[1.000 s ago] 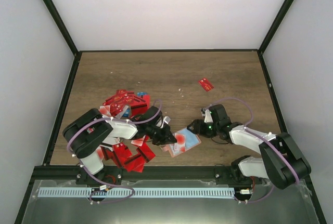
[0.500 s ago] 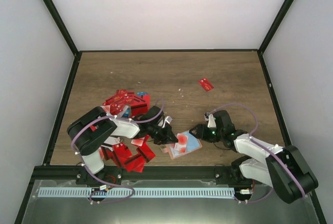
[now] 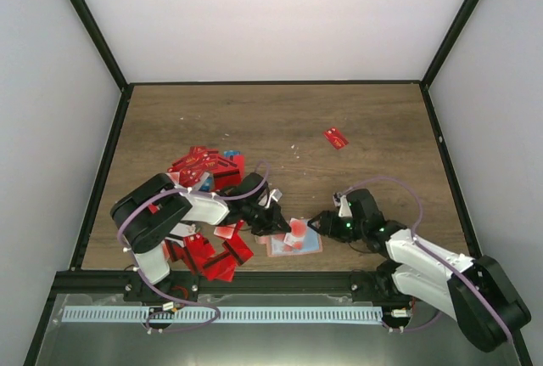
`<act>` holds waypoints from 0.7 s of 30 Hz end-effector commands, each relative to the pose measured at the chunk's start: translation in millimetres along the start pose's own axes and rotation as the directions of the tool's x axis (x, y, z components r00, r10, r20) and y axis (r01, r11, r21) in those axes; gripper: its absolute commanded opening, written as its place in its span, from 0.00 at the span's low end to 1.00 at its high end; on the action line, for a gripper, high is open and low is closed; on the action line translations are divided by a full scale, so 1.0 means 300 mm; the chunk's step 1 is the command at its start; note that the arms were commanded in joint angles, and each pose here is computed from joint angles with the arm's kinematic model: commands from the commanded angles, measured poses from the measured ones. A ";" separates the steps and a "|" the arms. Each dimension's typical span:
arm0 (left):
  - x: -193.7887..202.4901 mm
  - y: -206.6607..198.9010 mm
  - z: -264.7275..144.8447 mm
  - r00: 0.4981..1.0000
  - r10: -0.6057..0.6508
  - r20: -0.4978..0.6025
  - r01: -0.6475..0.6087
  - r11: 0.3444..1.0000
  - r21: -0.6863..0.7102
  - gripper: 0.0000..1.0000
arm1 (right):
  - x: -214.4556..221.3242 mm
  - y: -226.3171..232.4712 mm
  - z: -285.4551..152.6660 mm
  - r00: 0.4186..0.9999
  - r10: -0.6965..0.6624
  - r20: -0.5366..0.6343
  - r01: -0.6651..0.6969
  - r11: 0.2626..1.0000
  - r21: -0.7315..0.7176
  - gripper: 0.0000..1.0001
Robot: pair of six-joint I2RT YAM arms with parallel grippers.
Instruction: Put the credit cards into the card holder
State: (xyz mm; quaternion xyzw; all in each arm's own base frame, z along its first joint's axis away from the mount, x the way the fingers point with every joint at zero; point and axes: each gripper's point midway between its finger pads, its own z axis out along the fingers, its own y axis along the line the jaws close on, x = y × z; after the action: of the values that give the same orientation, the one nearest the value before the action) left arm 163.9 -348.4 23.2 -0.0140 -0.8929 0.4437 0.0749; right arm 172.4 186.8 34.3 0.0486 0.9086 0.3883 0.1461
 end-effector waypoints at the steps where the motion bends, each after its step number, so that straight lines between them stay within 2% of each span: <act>1: -0.051 0.073 0.006 0.996 -0.021 0.087 0.028 0.996 -0.086 0.04 | 0.181 -0.063 -0.003 0.975 0.109 -0.193 -0.102 0.994 0.046 0.55; 9: -0.060 0.064 0.008 0.996 -0.019 0.091 0.026 0.997 -0.076 0.04 | 0.211 -0.046 -0.011 0.969 0.108 -0.224 -0.108 0.994 0.014 0.54; 21: -0.021 0.072 -0.015 0.995 -0.028 0.093 0.035 0.996 -0.084 0.04 | 0.203 -0.071 -0.025 0.977 0.074 -0.200 -0.062 0.996 0.067 0.56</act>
State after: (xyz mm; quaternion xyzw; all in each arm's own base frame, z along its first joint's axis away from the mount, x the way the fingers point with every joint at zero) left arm 169.2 -346.7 24.7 -0.0078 -0.8955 0.4418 0.0526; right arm 134.2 193.0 32.6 0.0347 0.9063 0.4127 0.0845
